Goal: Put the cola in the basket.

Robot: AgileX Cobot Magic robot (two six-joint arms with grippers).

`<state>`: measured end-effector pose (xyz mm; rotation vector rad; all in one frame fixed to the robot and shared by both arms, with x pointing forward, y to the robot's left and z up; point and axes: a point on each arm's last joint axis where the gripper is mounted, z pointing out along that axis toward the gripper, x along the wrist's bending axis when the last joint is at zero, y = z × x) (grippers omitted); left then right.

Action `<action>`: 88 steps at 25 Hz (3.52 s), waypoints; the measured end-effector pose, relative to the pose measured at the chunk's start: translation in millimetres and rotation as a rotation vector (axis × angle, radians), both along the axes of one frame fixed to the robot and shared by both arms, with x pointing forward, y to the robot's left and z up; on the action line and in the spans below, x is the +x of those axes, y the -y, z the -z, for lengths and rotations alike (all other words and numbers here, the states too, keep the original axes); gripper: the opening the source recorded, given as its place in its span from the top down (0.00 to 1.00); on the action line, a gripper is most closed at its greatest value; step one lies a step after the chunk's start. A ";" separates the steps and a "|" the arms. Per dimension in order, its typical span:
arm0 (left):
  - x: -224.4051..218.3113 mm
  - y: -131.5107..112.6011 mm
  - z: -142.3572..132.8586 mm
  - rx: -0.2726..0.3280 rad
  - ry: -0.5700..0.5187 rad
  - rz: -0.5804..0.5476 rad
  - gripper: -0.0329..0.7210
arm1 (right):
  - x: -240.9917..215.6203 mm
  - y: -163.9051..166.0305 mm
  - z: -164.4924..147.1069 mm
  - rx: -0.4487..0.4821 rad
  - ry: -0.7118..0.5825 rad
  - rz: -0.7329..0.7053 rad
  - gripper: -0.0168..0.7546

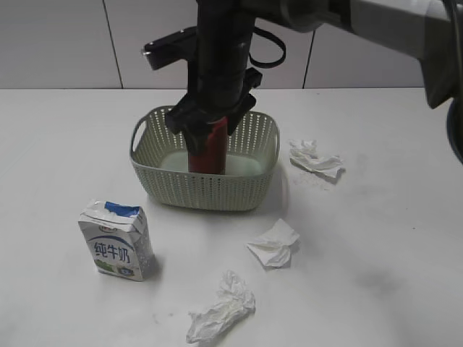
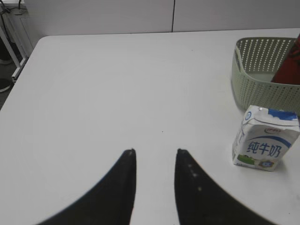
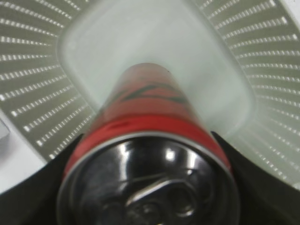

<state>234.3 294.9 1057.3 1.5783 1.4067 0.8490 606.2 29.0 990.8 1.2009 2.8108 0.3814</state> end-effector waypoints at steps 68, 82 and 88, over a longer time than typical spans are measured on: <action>0.0 0.1 0.0 -0.001 0.000 -0.001 0.65 | -175.1 326.6 -79.8 0.151 0.170 0.687 0.21; 0.0 0.1 0.0 -0.001 0.000 -0.001 0.65 | -319.9 316.0 -61.8 0.240 0.535 0.637 0.21; 0.0 0.1 0.0 -0.001 0.000 -0.001 0.65 | -355.6 313.3 -66.7 0.294 0.741 0.609 0.21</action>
